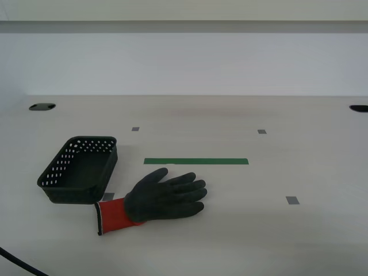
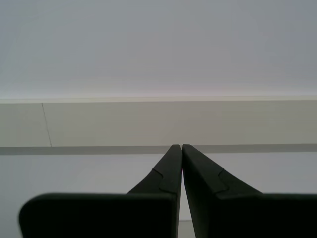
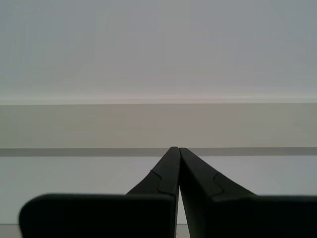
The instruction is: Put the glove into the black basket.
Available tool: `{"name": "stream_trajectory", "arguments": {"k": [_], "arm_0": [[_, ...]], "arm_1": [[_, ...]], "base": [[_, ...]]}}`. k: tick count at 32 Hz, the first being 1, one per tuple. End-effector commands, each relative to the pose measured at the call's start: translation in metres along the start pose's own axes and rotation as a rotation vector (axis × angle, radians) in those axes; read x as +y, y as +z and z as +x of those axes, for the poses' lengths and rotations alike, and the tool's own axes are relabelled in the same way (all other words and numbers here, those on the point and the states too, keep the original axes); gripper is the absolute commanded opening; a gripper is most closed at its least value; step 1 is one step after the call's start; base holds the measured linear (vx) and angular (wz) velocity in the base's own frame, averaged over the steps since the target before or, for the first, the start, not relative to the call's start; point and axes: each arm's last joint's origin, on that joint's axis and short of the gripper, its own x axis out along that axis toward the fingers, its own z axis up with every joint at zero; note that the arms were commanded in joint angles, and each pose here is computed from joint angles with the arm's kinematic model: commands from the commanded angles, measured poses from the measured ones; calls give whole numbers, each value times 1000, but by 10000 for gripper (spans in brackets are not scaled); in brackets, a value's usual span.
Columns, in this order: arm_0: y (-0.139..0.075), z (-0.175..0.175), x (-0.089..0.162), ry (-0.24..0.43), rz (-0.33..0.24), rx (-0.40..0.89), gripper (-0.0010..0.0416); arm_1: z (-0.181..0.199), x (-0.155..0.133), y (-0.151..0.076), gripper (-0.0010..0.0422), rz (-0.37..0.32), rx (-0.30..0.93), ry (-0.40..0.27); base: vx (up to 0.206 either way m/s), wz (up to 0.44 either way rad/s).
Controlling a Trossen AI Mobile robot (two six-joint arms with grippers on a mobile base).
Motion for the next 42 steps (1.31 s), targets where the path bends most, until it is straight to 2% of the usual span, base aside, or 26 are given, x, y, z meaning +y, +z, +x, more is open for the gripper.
{"name": "stream_trajectory", "arguments": {"k": [1,20,24,28,31,37,42], "arm_0": [[1,0,0,0,0,-3,1],[1,0,0,0,0,-3,1],[1,0,0,0,0,-3,1],[1,0,0,0,0,-3,1],[1,0,0,0,0,-3,1],[1,0,0,0,0,-3,1],[1,0,0,0,0,-3,1]], "arm_1": [[0,0,1,0,2,-5,-2],[0,0,1,0,2,-5,-2],[0,-1,-1,0,-14,17,-25],[2,-2,-4,0,-38,128,-55],[3,-4,-6,0,-44,256,-73],[1,-11,-7,0,-63,456,-168],[-6,-19,-9,0,-83,641,-196]], "base": [[0,0],[0,0],[0,0],[0,0],[0,0],[0,0],[0,0]]}}
